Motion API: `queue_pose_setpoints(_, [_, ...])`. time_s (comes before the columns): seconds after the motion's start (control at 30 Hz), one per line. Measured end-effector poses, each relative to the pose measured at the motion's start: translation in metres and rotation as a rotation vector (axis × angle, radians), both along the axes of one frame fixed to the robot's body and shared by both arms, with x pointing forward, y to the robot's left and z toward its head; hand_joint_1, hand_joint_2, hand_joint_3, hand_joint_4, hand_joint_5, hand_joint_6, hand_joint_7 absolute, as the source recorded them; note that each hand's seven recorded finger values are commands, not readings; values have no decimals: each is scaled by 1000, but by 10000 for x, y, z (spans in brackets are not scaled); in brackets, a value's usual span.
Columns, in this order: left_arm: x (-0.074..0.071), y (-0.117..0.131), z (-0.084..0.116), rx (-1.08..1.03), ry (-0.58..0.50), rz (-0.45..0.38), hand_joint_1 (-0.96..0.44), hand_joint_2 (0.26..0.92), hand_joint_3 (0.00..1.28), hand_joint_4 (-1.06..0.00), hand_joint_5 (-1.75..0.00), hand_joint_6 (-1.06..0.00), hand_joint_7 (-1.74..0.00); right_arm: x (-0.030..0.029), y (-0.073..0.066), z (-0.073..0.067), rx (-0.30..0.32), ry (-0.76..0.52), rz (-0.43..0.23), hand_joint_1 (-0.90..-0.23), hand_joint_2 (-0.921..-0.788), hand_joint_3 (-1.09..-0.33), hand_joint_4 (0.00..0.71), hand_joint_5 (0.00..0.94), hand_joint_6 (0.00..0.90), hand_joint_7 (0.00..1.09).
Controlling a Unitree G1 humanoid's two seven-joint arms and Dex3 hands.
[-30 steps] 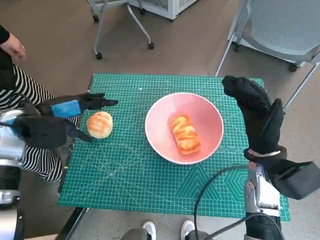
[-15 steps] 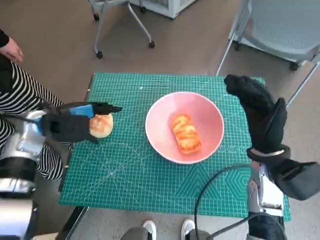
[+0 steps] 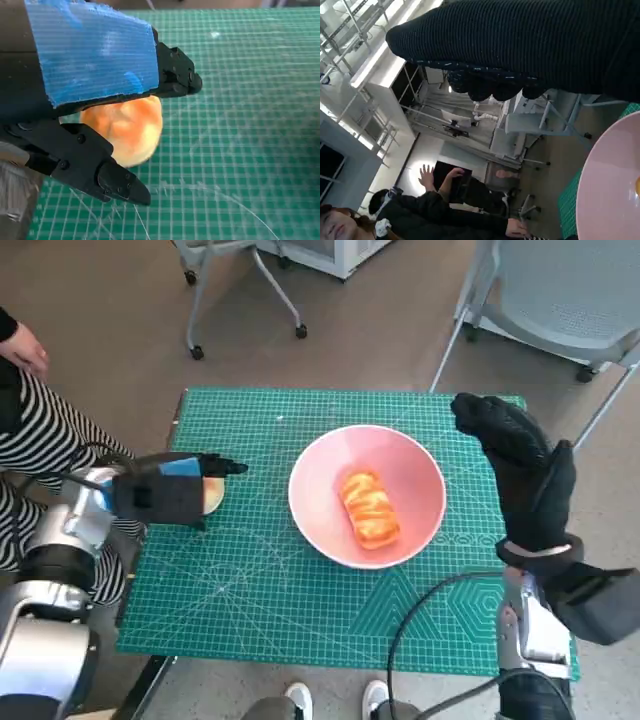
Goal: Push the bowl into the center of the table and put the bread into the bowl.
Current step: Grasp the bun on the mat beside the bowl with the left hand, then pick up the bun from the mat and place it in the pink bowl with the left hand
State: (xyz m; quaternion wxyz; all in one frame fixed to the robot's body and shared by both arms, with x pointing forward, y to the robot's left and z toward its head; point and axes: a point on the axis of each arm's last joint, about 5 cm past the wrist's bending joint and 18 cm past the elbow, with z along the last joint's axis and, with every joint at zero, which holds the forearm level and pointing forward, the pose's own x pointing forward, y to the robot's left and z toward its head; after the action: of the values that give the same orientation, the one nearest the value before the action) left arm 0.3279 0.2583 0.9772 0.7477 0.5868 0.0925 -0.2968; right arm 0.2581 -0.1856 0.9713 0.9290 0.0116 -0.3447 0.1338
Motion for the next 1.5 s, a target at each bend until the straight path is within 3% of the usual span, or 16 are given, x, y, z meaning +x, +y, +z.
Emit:
queue_pose_setpoints(0.03, [1, -6, -7, 7, -5, 0, 11, 872, 42, -549, -397, -554, -499, -1, 0, 1, 0, 0, -1, -680, -921, -735, 211, 4, 75, 584])
queue_pose_setpoints(0.1, [-1, -14, -24, 26, -28, -2, 6, 896, 67, -615, -730, -566, -890, -6, 0, 4, 1, 1, -1, -685, -921, -734, 212, 5, 78, 587])
queue_pose_setpoints(0.13, [-4, -19, -36, 39, -45, -6, 5, 905, 73, -645, -852, -574, -1033, -9, 0, 6, 1, 0, -2, -688, -921, -733, 213, 5, 79, 588])
queue_pose_setpoints(0.23, [-10, -28, -52, 56, -83, -16, 3, 915, 69, -688, -1003, -599, -1179, -16, -1, 5, 1, 2, -2, -692, -921, -731, 216, 6, 82, 591])
queue_pose_setpoints(0.43, [-15, -9, 2, 49, -114, -47, 2, 920, 66, -712, -1105, -608, -1202, -30, -6, -3, 1, 7, -4, -697, -921, -729, 219, 7, 84, 594])
queue_pose_setpoints(0.57, [-17, 26, 188, -18, -166, -90, 2, 920, 65, -713, -1114, -610, -1205, -41, -12, -8, 1, 10, -6, -698, -921, -728, 220, 7, 84, 596])
queue_pose_setpoints(0.87, [-104, 3, 874, -242, -498, -234, 3, 913, 39, -759, -1087, -655, -1144, -44, -13, 1, 1, 12, -5, -700, -921, -728, 222, 6, 83, 598])
queue_pose_setpoints(1.03, [-173, -62, 1083, -319, -620, -317, 2, 910, 34, -771, -1079, -668, -1125, -42, -12, 3, 2, 13, -4, -701, -921, -726, 223, 6, 83, 599])
queue_pose_setpoints(1.1, [-193, -86, 1116, -334, -639, -342, 2, 896, 42, -782, -1133, -707, -1019, -41, -12, 3, 2, 13, -4, -700, -921, -726, 223, 6, 83, 599])
queue_pose_setpoints(1.23, [-238, -223, 1172, -392, -693, -433, 1, 883, 56, -792, -1145, -724, -979, -39, -22, 0, 2, 16, -6, -700, -921, -727, 222, 5, 83, 599])
queue_pose_setpoints(1.5, [-303, -626, 1341, -431, -741, -633, 0, 895, 90, -731, -1149, -641, -1134, -19, -12, 16, 1, 12, -2, -700, -921, -729, 221, 4, 81, 601])
